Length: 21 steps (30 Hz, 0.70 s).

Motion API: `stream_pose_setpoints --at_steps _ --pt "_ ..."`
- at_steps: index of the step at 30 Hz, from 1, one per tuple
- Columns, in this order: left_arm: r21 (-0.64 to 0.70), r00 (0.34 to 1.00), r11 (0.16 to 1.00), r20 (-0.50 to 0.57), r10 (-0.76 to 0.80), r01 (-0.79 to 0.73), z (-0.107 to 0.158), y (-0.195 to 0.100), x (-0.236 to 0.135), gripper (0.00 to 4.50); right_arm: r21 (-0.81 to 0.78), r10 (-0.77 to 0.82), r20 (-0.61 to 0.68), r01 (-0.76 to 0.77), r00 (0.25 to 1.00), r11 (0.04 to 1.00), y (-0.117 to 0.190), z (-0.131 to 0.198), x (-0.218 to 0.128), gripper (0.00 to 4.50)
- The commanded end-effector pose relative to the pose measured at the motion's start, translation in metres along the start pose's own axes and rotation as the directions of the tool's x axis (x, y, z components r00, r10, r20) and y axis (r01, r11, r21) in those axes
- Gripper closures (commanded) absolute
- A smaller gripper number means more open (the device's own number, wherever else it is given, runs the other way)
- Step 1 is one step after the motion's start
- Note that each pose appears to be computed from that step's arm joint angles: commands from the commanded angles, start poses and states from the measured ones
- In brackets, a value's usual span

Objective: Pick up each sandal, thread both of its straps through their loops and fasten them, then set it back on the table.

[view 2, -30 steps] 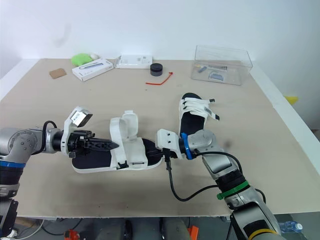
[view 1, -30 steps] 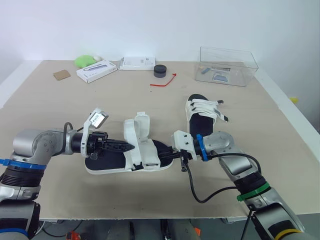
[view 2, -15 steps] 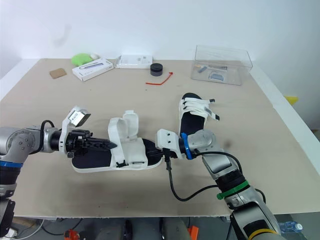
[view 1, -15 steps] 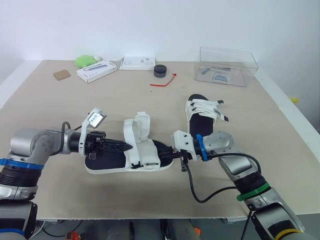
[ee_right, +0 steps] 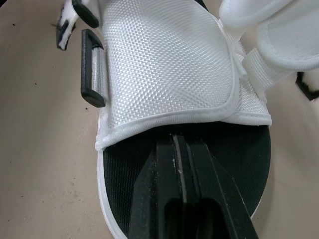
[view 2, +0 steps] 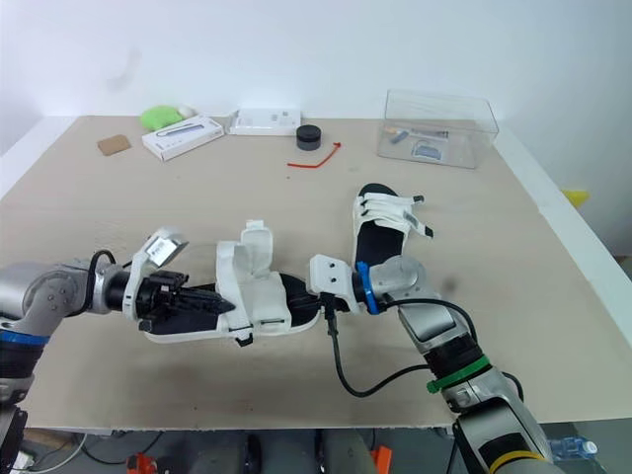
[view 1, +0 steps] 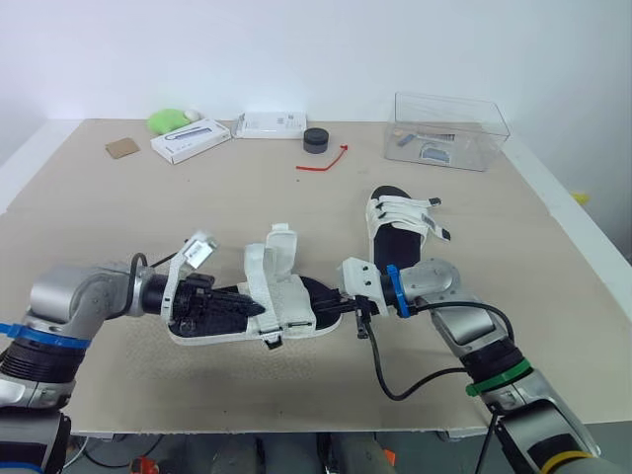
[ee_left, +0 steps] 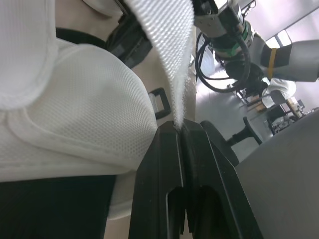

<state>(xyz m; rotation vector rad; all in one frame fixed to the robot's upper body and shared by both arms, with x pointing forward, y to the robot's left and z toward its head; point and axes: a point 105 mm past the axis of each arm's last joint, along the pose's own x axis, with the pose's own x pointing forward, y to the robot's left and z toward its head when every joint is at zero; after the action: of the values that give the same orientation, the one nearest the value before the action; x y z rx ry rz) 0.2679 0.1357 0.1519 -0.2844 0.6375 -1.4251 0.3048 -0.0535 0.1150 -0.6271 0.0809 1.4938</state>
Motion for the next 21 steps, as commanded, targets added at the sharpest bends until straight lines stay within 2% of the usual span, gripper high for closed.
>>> stream_pose_setpoints --at_steps 1,8,9,12,14,21 --pt "0.061 1.000 0.998 0.001 0.026 -0.026 0.005 0.001 0.001 4.43 -0.025 -0.003 0.005 0.003 1.000 1.000 -0.004 0.005 0.000 4.50" --pt "0.078 1.000 0.997 -0.013 0.020 -0.019 0.003 -0.002 0.004 4.43 -0.026 -0.001 0.002 0.001 1.000 1.000 -0.002 0.004 -0.001 4.50" --pt "0.082 1.000 0.997 -0.012 0.010 -0.009 0.005 -0.005 0.003 4.04 -0.026 -0.001 0.002 0.001 1.000 1.000 -0.002 0.003 -0.001 4.50" --pt "0.112 1.000 0.994 0.009 -0.004 0.003 0.014 -0.010 0.000 3.30 -0.027 -0.002 0.000 0.002 1.000 1.000 -0.003 0.003 -0.001 4.50" --pt "0.129 1.000 0.992 0.018 -0.006 0.004 0.019 -0.012 -0.002 2.56 -0.028 -0.002 -0.001 0.002 1.000 1.000 -0.003 0.003 -0.001 4.50" --pt "0.163 0.991 0.983 0.117 0.062 -0.081 0.041 -0.001 -0.008 2.56 -0.031 0.003 0.000 -0.003 1.000 1.000 -0.002 0.003 0.000 4.50"
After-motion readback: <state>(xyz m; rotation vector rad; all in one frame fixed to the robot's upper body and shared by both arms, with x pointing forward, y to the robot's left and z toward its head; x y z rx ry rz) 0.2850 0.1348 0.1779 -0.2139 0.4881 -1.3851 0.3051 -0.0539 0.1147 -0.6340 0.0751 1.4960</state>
